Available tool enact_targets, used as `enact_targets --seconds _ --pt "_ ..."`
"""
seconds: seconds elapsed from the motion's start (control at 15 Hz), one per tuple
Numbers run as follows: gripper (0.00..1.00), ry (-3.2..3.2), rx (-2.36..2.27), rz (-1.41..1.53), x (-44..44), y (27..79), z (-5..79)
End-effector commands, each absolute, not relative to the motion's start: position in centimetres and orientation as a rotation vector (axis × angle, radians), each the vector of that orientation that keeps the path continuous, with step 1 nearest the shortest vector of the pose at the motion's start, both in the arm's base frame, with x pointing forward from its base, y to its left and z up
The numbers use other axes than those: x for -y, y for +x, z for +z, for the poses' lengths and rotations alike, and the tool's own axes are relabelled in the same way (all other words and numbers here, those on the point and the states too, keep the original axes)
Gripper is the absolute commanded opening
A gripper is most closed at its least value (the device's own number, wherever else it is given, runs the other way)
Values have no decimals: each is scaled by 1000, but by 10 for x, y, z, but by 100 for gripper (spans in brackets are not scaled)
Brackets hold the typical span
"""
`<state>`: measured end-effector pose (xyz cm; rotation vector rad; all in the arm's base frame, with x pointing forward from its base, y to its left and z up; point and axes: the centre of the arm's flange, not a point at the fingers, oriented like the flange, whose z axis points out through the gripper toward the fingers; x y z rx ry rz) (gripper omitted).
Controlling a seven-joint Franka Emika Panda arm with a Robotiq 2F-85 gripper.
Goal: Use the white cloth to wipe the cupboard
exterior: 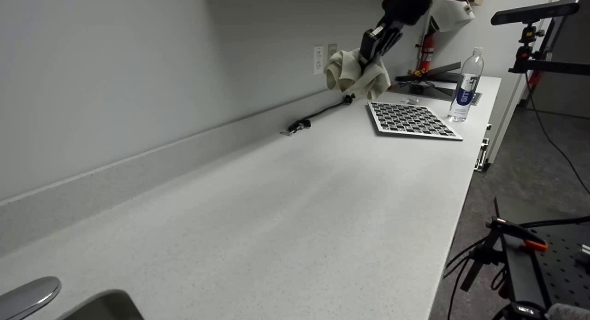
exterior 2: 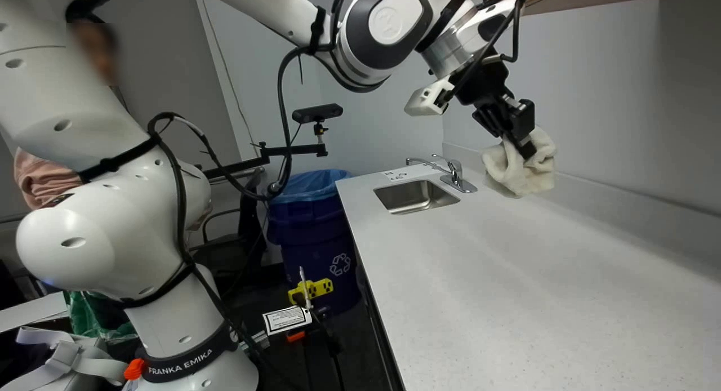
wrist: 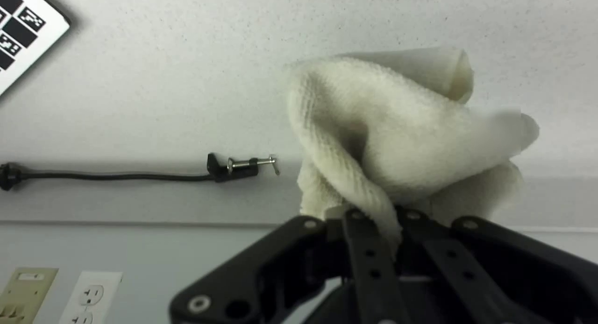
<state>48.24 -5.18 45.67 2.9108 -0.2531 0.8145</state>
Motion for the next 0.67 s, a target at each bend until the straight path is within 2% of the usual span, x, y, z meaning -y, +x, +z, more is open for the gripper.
enact_targets --seconds 0.0,0.6 --pt "2 2934 241 715 61 493 449" --pt "2 2929 242 534 77 479 422"
